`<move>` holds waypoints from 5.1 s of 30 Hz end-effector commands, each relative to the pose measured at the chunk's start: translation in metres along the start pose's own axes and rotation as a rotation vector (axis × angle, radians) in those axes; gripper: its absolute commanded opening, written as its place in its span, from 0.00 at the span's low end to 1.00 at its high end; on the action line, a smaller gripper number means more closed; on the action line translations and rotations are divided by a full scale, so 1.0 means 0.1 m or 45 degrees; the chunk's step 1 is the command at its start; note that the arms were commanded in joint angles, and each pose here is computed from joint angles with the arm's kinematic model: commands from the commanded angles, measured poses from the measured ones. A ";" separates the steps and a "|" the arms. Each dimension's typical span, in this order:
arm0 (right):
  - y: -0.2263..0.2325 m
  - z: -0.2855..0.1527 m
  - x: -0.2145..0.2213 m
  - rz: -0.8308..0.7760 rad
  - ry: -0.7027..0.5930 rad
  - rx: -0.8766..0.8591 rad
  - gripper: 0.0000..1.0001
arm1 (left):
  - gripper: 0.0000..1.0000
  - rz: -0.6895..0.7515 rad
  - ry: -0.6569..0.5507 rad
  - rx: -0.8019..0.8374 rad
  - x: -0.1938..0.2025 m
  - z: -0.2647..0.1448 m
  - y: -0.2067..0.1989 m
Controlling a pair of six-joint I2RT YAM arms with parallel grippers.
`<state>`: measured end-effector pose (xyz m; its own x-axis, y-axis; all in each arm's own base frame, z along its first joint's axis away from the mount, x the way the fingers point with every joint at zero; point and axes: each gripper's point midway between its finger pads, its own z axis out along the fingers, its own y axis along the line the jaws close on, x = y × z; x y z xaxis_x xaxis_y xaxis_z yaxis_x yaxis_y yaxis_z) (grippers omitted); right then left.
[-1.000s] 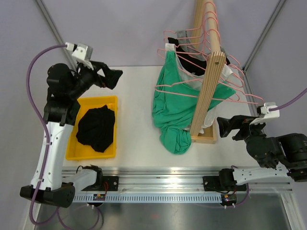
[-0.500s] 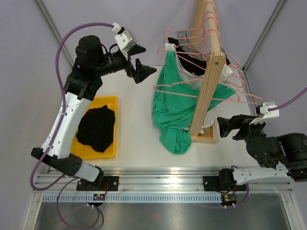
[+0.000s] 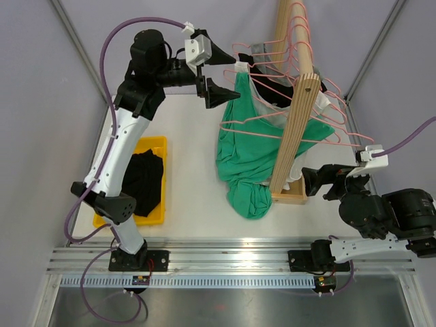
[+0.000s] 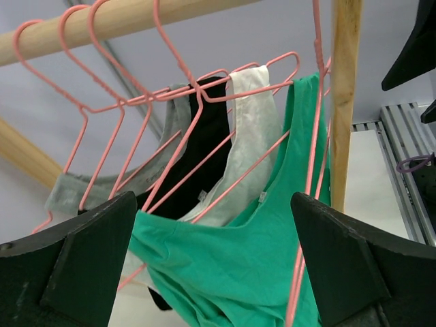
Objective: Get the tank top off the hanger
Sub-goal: Grab a hanger with a tank top on it with the left arm, then remove the tank top from the hanger
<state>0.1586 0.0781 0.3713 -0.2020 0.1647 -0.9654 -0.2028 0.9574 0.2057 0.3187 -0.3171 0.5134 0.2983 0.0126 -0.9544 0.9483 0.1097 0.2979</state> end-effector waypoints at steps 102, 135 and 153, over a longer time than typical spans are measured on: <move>-0.28 0.00 0.24 -0.050 0.011 0.042 0.99 | 0.00 0.135 -0.275 -0.212 -0.51 0.42 -0.17; -0.01 0.04 0.30 -0.150 0.031 -0.018 1.00 | 0.00 0.134 0.090 -0.771 0.63 -0.53 -0.18; 0.31 0.11 0.24 -0.203 -0.014 -0.040 0.99 | 0.00 0.055 0.055 -0.985 0.61 -1.41 -0.87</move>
<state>0.1577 0.0928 0.3443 -0.1780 0.0140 -0.9839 -0.2516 0.9660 0.0593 0.2435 -0.2001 0.4181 0.3097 0.1025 -0.9453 0.6387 0.7140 0.2867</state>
